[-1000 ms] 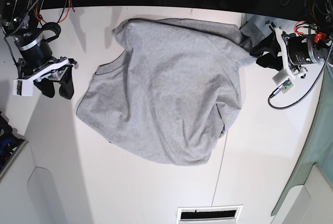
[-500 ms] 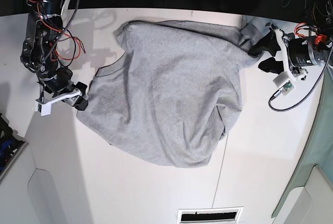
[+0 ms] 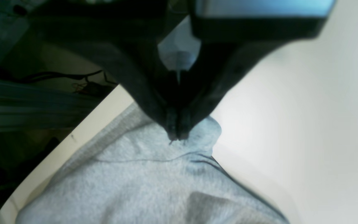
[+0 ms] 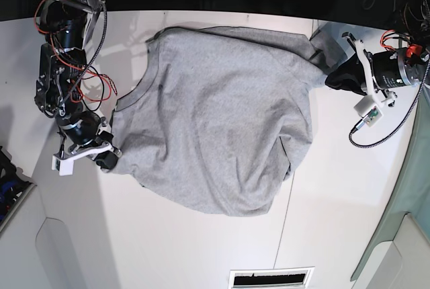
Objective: Layout the t-shirt on the table in an organized manner, then fold the t-shirt properly
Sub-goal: 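Grasp the shirt edge with the right gripper and drag it outward, then grasp the shirt with the left gripper and pull it away from the right gripper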
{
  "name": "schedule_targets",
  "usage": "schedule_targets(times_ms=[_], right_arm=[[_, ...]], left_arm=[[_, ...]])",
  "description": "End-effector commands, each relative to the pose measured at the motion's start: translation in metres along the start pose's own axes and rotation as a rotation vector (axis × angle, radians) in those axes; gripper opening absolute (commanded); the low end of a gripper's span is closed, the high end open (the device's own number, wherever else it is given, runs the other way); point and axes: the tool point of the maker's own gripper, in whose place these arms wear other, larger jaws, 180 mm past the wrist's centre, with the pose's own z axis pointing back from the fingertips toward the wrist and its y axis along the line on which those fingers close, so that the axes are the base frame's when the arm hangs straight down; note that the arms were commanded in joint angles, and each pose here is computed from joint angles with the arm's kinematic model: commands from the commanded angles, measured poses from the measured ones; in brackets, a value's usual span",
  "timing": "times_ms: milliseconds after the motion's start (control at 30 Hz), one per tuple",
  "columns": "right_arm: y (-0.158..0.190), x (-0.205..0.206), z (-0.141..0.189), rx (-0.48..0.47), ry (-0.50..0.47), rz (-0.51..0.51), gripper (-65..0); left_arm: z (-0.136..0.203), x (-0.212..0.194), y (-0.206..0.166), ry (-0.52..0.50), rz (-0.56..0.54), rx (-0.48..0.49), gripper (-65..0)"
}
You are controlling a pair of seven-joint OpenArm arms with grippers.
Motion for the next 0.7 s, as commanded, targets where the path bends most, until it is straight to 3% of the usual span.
schedule_targets(times_ms=[0,233,333,400,500,567,667], right_arm=[[0.014,0.037,-0.003,0.043,-0.085,0.019,-65.0],[0.076,0.138,0.015,0.205,-0.196,0.134,-65.0],[0.094,0.171,0.04,0.224,-0.237,0.239,-65.0],[0.092,0.177,0.053,0.198,-0.215,0.298,-65.0],[0.073,0.145,0.057,0.129,-0.052,0.352,-65.0],[0.055,0.106,0.058,0.099,0.068,0.334,-65.0],[0.027,0.05,0.067,0.072,0.145,0.275,-65.0]], left_arm=[[0.006,0.009,0.005,-0.024,-0.024,0.011,-65.0],[0.005,-0.01,0.0,0.026,-0.022,0.009,-65.0],[0.005,-0.021,-0.007,0.046,-0.005,-0.005,-65.0],[0.003,-0.024,-0.012,0.047,0.007,-0.014,-65.0],[-0.001,-0.029,-0.022,0.038,0.033,-0.032,-65.0],[-0.005,-0.031,-0.03,0.027,0.055,-0.045,-65.0],[-0.012,-0.029,-0.038,0.004,0.081,-0.06,-65.0]])
